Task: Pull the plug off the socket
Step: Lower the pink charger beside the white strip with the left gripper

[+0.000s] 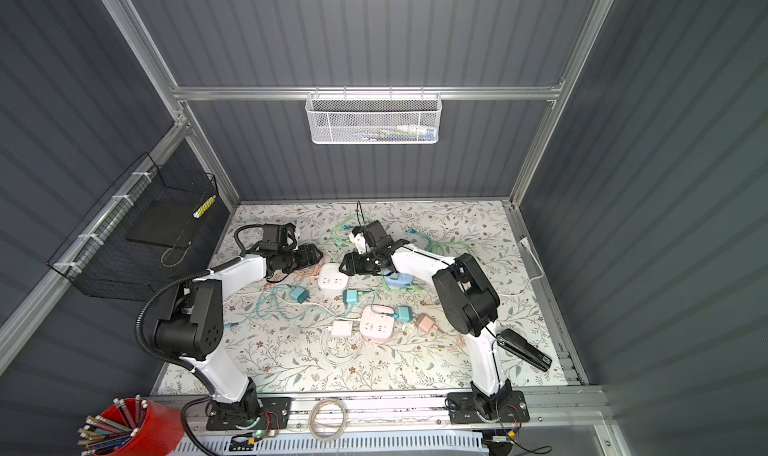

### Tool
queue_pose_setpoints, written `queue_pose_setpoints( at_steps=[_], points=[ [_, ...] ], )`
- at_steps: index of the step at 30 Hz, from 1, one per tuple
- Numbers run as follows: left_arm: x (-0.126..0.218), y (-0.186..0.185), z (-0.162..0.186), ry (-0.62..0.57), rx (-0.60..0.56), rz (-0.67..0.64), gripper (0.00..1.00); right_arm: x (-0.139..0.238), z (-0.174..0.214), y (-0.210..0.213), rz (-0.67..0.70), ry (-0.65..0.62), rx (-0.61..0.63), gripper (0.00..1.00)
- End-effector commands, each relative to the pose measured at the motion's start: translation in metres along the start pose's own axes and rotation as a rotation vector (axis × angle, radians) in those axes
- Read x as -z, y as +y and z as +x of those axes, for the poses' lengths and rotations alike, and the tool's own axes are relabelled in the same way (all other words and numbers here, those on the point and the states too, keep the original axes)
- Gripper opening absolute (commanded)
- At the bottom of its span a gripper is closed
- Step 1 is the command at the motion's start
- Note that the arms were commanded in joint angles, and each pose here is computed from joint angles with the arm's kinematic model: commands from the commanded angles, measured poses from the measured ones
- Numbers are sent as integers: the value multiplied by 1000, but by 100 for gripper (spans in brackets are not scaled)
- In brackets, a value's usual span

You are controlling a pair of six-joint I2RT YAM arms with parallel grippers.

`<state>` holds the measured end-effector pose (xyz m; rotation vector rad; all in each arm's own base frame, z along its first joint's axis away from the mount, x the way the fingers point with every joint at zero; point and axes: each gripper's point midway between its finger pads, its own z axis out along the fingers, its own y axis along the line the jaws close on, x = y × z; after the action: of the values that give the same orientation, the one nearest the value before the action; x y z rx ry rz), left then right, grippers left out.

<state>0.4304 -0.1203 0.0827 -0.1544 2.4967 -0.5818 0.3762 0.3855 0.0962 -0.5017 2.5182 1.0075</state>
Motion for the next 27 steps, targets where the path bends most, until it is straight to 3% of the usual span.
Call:
queue_pose_setpoints(
  at_steps=[1, 16, 22, 27],
  points=[
    [14, 3, 1, 3, 21, -20, 84, 11, -3, 2, 6, -9, 15, 64],
    [15, -10, 16, 122, 86, 97, 84, 20, 0, -3, 10, -13, -8, 65],
    [13, -15, 15, 138, 122, 164, 76, 20, -2, -3, 11, -18, -6, 65],
    [7, -12, 14, 142, 162, 188, 52, 19, -1, -3, 12, -14, -9, 65]
  ],
)
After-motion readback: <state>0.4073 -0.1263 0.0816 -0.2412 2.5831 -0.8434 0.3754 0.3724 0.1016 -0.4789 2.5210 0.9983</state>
